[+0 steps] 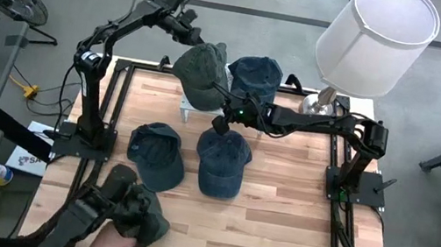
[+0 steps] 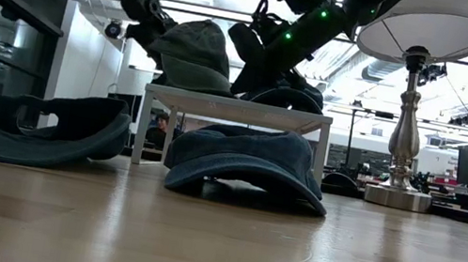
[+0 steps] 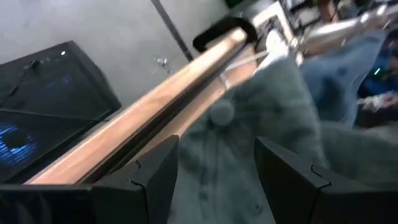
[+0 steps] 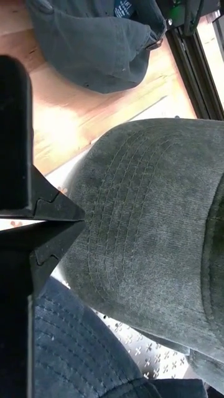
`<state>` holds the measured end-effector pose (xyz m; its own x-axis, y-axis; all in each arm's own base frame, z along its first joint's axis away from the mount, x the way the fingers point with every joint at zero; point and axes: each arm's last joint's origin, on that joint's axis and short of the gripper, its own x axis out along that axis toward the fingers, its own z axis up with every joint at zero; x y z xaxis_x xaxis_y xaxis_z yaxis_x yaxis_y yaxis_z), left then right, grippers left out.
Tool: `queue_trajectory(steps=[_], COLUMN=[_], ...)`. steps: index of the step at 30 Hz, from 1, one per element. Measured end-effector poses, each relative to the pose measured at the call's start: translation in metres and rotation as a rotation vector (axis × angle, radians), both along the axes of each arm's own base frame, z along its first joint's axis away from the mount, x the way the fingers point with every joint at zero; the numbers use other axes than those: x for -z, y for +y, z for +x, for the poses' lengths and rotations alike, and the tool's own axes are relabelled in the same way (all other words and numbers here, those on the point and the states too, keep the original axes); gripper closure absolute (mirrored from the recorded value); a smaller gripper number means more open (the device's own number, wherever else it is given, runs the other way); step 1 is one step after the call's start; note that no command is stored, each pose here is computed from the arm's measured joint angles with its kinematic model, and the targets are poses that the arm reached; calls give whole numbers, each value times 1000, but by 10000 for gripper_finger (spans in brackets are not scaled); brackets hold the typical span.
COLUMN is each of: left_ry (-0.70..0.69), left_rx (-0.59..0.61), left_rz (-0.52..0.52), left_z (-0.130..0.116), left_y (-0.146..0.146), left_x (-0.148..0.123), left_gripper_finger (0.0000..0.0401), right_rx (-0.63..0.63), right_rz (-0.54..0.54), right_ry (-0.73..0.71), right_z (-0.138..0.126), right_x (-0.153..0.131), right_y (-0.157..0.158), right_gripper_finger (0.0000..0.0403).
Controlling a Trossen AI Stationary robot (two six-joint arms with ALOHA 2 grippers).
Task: Pick & Place hat
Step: Stack the right gray cap on top of the gray cap on the shelf
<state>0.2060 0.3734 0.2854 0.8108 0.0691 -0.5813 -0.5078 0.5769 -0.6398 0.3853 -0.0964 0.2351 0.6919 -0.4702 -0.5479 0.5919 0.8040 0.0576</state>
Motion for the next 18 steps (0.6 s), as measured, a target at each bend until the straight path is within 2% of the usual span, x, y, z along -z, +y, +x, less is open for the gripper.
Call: queue_trajectory(steps=[18], left_ry=[16], left_rx=[336], left_rz=[11], left_z=[37], left_y=[-43], left_x=[7], left_gripper_finger=[195], right_rx=[-13], right_rz=[15], right_ry=[-5], right_z=[0], right_x=[0], right_y=[1], right_gripper_finger=[403])
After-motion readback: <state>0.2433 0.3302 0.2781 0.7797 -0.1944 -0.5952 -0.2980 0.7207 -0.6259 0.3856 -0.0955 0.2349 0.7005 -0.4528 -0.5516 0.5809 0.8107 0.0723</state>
